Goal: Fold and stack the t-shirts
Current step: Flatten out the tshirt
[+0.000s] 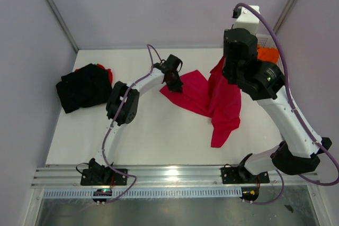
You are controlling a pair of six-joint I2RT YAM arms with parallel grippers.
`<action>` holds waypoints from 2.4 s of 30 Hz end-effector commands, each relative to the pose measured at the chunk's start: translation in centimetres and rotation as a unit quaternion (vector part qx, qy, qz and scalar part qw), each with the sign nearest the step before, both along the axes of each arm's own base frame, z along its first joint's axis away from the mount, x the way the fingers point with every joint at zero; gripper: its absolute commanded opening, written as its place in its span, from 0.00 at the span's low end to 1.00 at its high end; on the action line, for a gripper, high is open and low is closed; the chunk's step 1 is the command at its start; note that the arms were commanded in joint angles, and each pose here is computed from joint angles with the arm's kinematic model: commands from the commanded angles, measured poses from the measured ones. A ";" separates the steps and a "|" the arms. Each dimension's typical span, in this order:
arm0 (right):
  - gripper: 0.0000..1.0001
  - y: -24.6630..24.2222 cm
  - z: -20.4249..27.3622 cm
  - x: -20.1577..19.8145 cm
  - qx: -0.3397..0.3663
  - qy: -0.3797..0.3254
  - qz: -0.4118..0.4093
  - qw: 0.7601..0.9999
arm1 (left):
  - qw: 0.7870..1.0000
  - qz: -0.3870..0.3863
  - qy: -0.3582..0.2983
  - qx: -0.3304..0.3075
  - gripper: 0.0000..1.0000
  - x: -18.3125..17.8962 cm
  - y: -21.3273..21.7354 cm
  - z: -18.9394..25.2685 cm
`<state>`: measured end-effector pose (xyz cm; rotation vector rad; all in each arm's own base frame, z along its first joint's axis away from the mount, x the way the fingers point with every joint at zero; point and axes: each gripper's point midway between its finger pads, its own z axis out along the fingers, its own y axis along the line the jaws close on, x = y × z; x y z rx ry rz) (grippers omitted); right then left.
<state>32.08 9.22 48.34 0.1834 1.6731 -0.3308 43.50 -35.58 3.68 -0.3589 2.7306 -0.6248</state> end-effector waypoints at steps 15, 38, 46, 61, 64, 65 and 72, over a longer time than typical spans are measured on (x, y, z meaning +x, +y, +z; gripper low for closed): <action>0.06 -1.5 0.7 -1.1 0.012 -0.030 -0.020 0.999 | 0.974 0.069 -0.197 0.085 0.00 7.8 9.8 18.3; 0.05 -4.2 7.8 -3.7 0.049 -0.094 -0.014 0.994 | 0.811 0.204 -0.491 0.242 0.00 -9.1 31.2 50.8; 0.03 -8.4 9.5 -9.6 0.109 -0.119 0.028 0.986 | 0.800 0.193 -0.540 0.173 0.00 -17.4 33.0 54.1; 0.03 -9.8 11.8 -15.4 0.220 -0.177 0.142 0.949 | 0.758 0.189 -0.624 0.017 0.00 -27.7 34.0 58.9; 0.03 -8.7 13.3 -16.3 0.249 -0.198 0.192 0.929 | 0.741 0.194 -0.642 -0.016 0.00 -29.7 34.4 60.1; 0.03 -7.8 14.2 -17.0 0.262 -0.208 0.226 0.915 | 0.737 0.196 -0.647 -0.021 0.00 -30.2 34.6 60.3; 0.03 -5.9 20.0 -21.8 0.312 -0.304 0.367 0.822 | 0.715 0.211 -0.665 -0.043 0.00 -32.0 35.5 61.5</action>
